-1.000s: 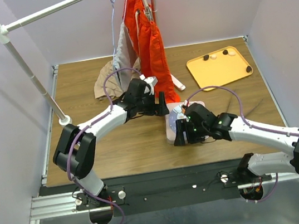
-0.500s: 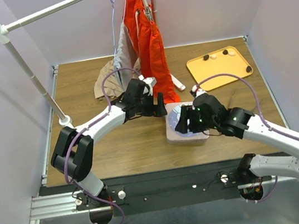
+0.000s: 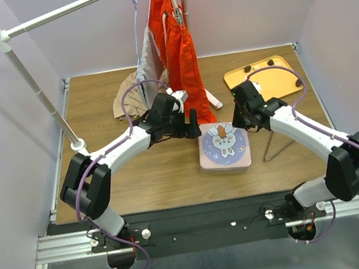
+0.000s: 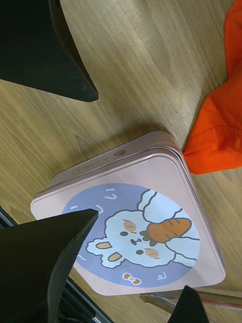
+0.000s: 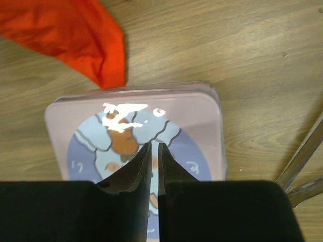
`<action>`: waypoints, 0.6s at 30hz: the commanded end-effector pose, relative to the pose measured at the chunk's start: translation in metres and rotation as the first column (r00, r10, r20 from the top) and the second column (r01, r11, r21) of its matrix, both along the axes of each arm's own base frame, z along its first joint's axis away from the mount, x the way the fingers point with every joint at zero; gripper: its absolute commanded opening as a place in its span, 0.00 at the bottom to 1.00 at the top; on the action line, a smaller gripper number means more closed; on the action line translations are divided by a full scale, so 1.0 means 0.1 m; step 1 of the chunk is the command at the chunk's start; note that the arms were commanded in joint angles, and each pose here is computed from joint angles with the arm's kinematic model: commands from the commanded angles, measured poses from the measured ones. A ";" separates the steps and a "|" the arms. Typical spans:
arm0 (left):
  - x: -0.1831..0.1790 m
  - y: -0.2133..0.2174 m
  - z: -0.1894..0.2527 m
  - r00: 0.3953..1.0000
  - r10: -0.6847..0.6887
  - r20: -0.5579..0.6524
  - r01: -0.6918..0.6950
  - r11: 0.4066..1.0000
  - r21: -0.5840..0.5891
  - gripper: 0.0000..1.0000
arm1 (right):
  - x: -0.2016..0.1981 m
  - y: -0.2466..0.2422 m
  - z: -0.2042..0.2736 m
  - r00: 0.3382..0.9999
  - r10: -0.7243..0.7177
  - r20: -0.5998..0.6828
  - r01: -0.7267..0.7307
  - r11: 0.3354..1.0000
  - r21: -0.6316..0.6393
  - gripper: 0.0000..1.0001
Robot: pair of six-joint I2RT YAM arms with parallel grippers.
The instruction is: Pack the chocolate
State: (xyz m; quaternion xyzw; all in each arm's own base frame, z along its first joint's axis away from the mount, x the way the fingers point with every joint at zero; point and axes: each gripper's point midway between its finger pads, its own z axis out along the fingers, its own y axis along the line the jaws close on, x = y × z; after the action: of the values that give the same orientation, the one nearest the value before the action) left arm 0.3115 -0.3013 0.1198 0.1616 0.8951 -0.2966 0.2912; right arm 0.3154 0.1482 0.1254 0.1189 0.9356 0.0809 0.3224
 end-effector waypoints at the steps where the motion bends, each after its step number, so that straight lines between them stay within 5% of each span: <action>1: 0.06 -0.03 0.16 0.999 0.012 0.039 -0.012 1.000 -0.003 0.97 | 0.20 -0.10 0.03 1.000 0.005 0.007 -0.005 1.000 -0.010 0.18; 12: 0.08 -0.10 0.17 0.999 -0.004 0.038 0.004 1.000 0.003 0.97 | 0.26 -0.13 -0.65 0.993 0.002 -0.116 -0.005 1.000 -0.021 0.14; 18: 0.05 -0.18 0.19 0.999 -0.023 0.041 0.023 1.000 0.001 0.97 | 0.35 -0.09 -0.54 0.997 0.004 -0.077 -0.005 1.000 -0.008 0.14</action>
State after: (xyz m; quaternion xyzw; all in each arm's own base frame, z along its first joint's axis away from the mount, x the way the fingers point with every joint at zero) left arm 0.3148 -0.3113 0.1335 0.1680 0.8906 -0.2975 0.3001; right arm 0.3537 0.1408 0.0813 0.1234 0.9429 0.0763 0.2999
